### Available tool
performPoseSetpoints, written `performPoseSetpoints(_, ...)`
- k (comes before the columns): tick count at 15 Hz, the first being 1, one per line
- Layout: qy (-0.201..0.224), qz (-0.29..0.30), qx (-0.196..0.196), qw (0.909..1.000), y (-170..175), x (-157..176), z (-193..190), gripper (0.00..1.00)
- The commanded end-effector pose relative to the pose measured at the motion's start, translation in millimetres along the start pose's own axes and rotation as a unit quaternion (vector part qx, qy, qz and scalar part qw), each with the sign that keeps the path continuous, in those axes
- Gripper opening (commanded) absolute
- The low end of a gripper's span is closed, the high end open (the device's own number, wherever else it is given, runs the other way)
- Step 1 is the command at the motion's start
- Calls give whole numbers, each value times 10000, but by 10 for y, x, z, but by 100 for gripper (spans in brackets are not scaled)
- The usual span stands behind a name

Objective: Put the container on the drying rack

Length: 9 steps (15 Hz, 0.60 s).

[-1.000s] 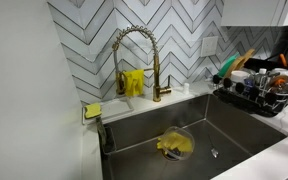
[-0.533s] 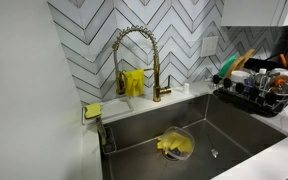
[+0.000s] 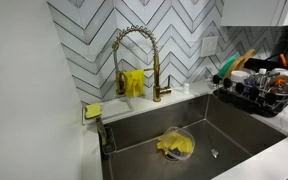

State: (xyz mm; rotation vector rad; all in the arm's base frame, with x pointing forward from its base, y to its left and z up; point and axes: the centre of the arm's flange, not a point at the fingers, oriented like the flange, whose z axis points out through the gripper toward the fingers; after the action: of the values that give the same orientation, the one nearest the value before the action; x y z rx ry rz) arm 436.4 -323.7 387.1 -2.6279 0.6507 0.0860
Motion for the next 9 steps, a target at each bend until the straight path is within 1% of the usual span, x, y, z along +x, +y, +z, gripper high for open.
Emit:
performPoseSetpoints(1, -2, 120, 667, 9977, 468, 392, 85, 100)
performPoseSetpoints(2, 62, 131, 893, 9959, 534, 427, 129, 100)
performPoseSetpoints(3, 96, 155, 529, 9984, 378, 191, 107, 100)
performPoseSetpoints(5, 71, 195, 559, 9982, 468, 240, 157, 100)
performPoseSetpoints(8, 85, 127, 557, 9983, 380, 246, 132, 100)
performPoseSetpoints(9, 110, 171, 667, 9976, 427, 337, 185, 100)
